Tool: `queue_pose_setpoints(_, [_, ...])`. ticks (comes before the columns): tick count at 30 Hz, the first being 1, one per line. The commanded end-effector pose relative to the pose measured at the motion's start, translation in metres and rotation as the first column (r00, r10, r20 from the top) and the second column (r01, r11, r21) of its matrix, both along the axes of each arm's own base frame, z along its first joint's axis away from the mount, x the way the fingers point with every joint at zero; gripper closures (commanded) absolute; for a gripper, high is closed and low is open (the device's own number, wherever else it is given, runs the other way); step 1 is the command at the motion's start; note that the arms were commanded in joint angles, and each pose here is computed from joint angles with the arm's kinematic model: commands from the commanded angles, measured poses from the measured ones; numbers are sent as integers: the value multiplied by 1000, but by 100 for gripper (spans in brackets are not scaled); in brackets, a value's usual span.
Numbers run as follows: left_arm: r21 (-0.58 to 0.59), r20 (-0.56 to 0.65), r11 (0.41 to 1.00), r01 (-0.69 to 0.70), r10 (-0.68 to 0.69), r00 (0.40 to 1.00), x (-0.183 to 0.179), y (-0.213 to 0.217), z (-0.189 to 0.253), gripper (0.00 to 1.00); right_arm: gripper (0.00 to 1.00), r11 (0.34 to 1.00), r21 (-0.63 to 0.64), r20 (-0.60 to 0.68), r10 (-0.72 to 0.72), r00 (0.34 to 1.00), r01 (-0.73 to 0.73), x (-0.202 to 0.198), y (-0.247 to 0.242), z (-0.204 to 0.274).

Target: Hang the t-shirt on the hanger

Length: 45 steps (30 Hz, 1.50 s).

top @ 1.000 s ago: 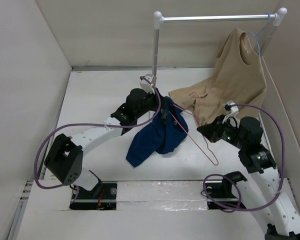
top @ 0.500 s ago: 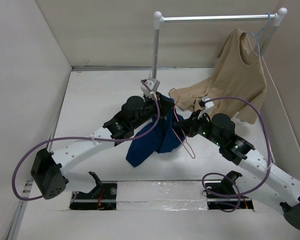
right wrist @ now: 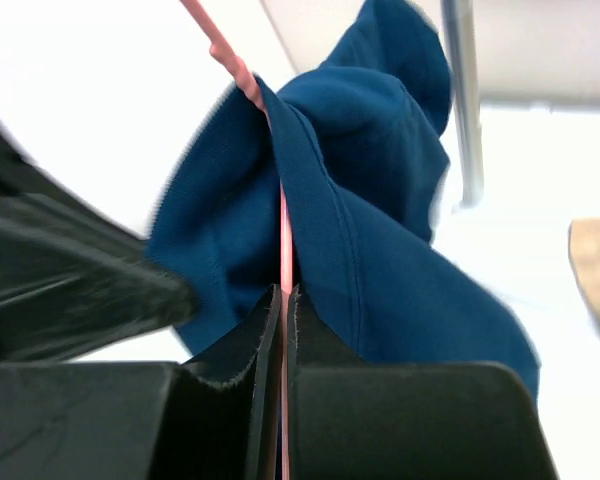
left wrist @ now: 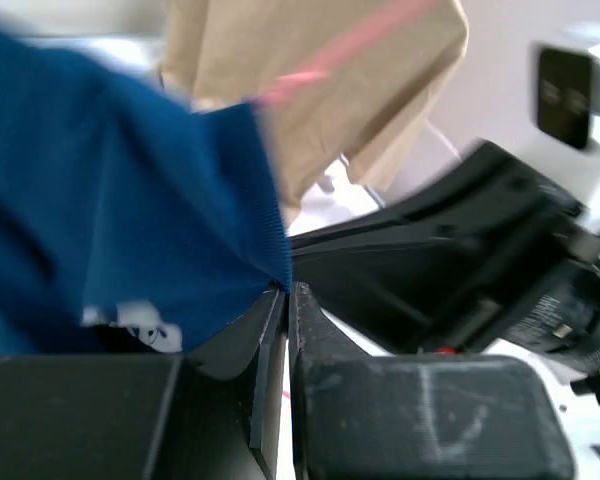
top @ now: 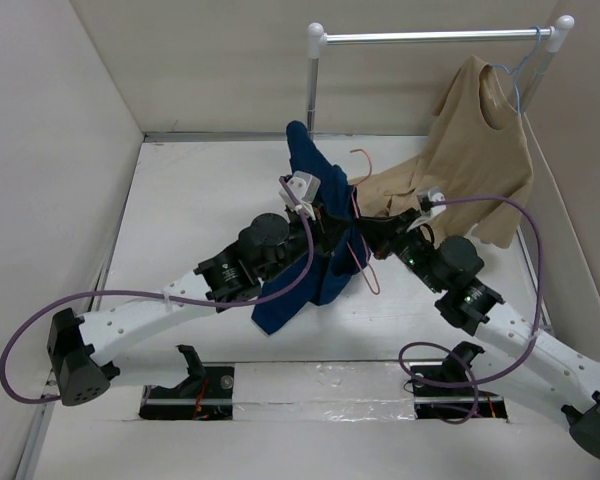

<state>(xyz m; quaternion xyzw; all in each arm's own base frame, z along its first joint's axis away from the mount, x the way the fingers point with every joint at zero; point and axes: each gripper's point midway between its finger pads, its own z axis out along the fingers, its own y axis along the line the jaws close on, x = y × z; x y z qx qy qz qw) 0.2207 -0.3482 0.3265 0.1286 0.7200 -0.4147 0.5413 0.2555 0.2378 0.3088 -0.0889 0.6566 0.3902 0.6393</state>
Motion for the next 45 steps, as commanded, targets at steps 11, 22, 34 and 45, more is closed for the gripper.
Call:
queue_pose_setpoints(11, [-128,12,988,-83,86,996,-3,27,32,69,100,980,198,195,-47,980,8,-25,-25,54])
queue_pose_setpoints(22, [-314,-73,900,-302,294,953,18,62,65,62,100,974,224,242,-26,970,-30,-47,-37,58])
queue_pose_setpoints(34, [-167,-3,960,-224,227,974,36,7,53,66,100,973,227,245,-11,969,-46,-56,-42,64])
queue_pose_setpoints(45, [-93,37,979,-179,183,982,48,-14,36,96,100,974,225,232,-21,972,-33,-57,-45,64])
